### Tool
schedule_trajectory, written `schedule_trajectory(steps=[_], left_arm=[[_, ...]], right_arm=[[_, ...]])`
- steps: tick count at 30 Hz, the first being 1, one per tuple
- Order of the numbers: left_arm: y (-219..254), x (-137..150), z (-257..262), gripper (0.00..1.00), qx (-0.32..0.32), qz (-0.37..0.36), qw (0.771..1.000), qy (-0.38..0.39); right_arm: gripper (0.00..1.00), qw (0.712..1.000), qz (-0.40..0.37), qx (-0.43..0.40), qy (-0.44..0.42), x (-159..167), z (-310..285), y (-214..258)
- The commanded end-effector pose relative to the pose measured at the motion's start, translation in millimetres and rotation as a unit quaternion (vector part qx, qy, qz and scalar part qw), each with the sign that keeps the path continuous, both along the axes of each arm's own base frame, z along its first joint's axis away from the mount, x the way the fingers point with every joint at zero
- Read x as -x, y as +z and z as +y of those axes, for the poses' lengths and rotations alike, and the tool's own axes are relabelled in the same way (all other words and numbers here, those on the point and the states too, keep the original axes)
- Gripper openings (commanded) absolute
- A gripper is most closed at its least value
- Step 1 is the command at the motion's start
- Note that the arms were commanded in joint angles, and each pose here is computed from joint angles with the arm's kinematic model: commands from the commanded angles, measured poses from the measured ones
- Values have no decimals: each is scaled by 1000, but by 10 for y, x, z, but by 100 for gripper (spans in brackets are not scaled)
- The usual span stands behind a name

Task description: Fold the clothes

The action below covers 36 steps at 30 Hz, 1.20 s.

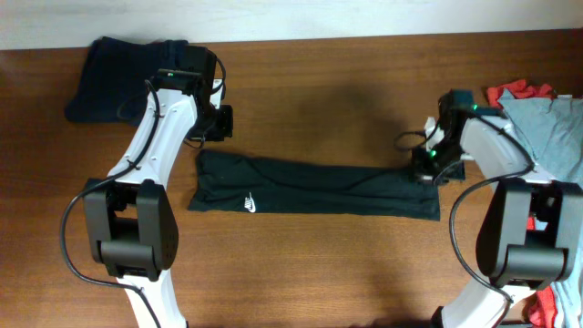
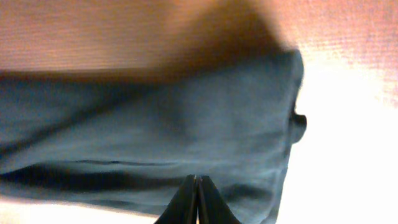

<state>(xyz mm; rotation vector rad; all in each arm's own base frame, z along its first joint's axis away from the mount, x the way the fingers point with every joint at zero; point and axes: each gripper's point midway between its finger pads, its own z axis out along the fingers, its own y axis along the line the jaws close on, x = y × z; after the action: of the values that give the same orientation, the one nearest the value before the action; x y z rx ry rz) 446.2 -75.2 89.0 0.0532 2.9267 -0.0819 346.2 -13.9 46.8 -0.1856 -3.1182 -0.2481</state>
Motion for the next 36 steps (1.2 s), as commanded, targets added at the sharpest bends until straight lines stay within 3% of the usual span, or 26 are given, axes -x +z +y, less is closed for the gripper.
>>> schedule_trajectory(steps=[1,3,5,6,9,13,16,22,28,36], left_arm=[[98,-37,24,16,-1,-14,1000,4],[102,-54,24,16,-1,-17,1000,4],[108,-75,21,27,0,-22,1000,4],[109,-81,19,53,0,-23,1000,4],[109,-80,15,99,1,-23,1000,4],[109,-79,10,99,1,-23,1000,3],[109,-79,10,99,1,-23,1000,3],[109,-79,10,99,1,-23,1000,3],[109,-79,10,99,1,-23,1000,3],[109,-79,10,99,1,-23,1000,3]], right_arm=[[7,992,-62,-99,50,-224,419,404],[6,976,-79,-168,111,-229,860,478],[6,964,-97,-192,156,-268,1196,495],[6,954,-119,-197,190,-328,1453,499],[6,934,-161,-200,248,-406,1883,538],[7,908,-211,-182,313,-452,2435,555],[6,917,-217,-115,314,-471,2595,401],[6,905,-199,-116,357,-290,2977,112],[4,908,-172,-112,365,-229,3031,-188],[4,910,-152,-125,366,-137,3037,-224]])
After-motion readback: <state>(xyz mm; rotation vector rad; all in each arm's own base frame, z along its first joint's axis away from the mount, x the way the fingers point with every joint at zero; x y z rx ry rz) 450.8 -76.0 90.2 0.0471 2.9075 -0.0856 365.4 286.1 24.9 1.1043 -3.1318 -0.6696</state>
